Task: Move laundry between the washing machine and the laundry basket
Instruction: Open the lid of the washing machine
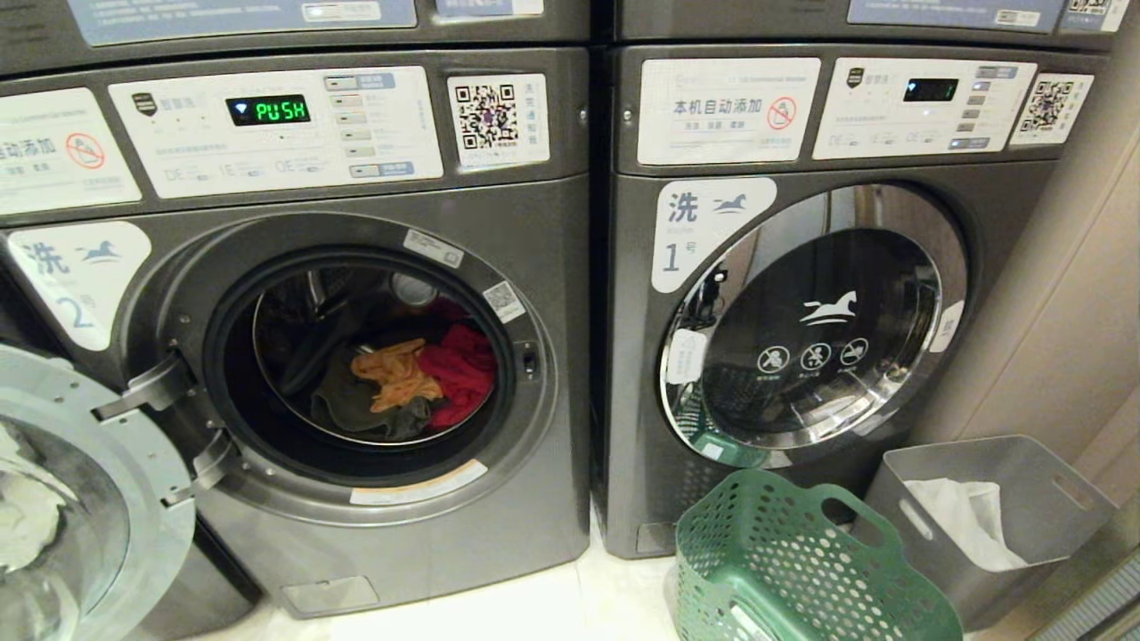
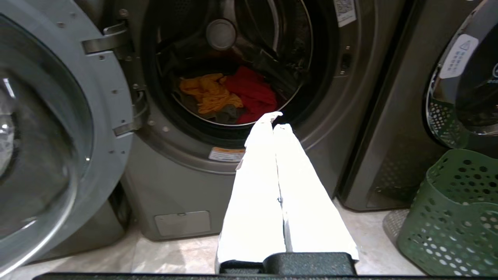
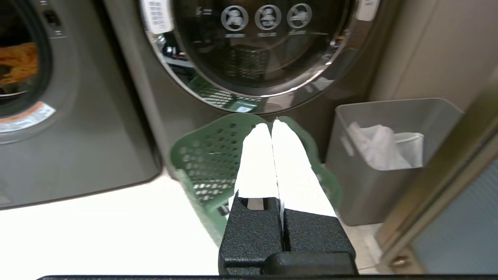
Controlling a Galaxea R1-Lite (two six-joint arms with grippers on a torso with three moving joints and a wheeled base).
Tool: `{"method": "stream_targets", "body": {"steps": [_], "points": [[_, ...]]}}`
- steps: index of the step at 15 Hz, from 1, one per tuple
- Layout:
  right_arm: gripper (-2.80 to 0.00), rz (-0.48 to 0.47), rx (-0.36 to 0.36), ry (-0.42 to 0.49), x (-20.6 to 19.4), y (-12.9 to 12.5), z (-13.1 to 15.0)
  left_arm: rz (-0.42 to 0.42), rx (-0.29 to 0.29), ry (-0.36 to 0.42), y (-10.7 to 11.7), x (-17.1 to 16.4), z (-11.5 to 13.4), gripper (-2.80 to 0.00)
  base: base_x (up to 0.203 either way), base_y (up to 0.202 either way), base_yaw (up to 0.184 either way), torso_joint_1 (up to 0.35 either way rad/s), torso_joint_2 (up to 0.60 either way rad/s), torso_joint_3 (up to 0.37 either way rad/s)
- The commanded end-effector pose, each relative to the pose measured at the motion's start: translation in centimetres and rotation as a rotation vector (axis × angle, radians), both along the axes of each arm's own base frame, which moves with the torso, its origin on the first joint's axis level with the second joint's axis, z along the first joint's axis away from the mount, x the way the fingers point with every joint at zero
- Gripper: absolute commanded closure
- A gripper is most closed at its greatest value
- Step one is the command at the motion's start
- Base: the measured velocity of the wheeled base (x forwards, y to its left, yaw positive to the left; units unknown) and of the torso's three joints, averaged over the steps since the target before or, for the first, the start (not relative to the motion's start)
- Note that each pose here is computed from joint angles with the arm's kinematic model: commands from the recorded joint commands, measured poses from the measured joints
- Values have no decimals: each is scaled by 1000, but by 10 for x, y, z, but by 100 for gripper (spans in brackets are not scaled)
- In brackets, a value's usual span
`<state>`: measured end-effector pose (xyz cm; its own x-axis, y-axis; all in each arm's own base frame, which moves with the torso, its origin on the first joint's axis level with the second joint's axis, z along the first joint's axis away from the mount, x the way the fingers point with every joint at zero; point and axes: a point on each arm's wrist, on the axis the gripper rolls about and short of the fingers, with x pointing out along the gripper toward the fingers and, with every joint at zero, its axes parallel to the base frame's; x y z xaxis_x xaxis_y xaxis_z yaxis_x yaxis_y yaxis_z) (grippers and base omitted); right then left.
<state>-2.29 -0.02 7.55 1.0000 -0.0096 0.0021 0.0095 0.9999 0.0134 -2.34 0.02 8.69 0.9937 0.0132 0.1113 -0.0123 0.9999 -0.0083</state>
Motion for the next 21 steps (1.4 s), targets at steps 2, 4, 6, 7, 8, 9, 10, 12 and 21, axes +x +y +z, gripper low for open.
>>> {"method": "stream_targets", "body": {"steps": [2,4,6,7,8,9,10,12,21], "points": [[0,1,-1,1,0,0,0,1,-1,39,0,3,-11,0,0,195,-2,0,0,3],[0,0,-1,1,0,0,0,0,-2,41,0,3,-11,0,0,190,-1,1,4,0],[0,1,-1,1,0,0,0,0,-2,41,0,3,-11,0,0,108,-3,4,0,5],[0,0,-1,1,0,0,0,0,-2,41,0,3,-11,0,0,0,0,0,0,0],[0,0,0,1,0,0,0,0,-2,41,0,3,-11,0,0,0,0,0,0,0],[0,2,0,2,0,0,0,0,-4,41,0,3,-11,0,0,0,0,0,0,0],[0,0,0,1,0,0,0,0,-4,41,0,3,-11,0,0,0,0,0,0,0],[0,2,-1,1,0,0,0,0,-4,41,0,3,-11,0,0,0,0,0,0,0],[0,2,-3,1,0,0,0,0,-4,43,0,3,-11,0,-1,-1,41,0,1,1]]}}
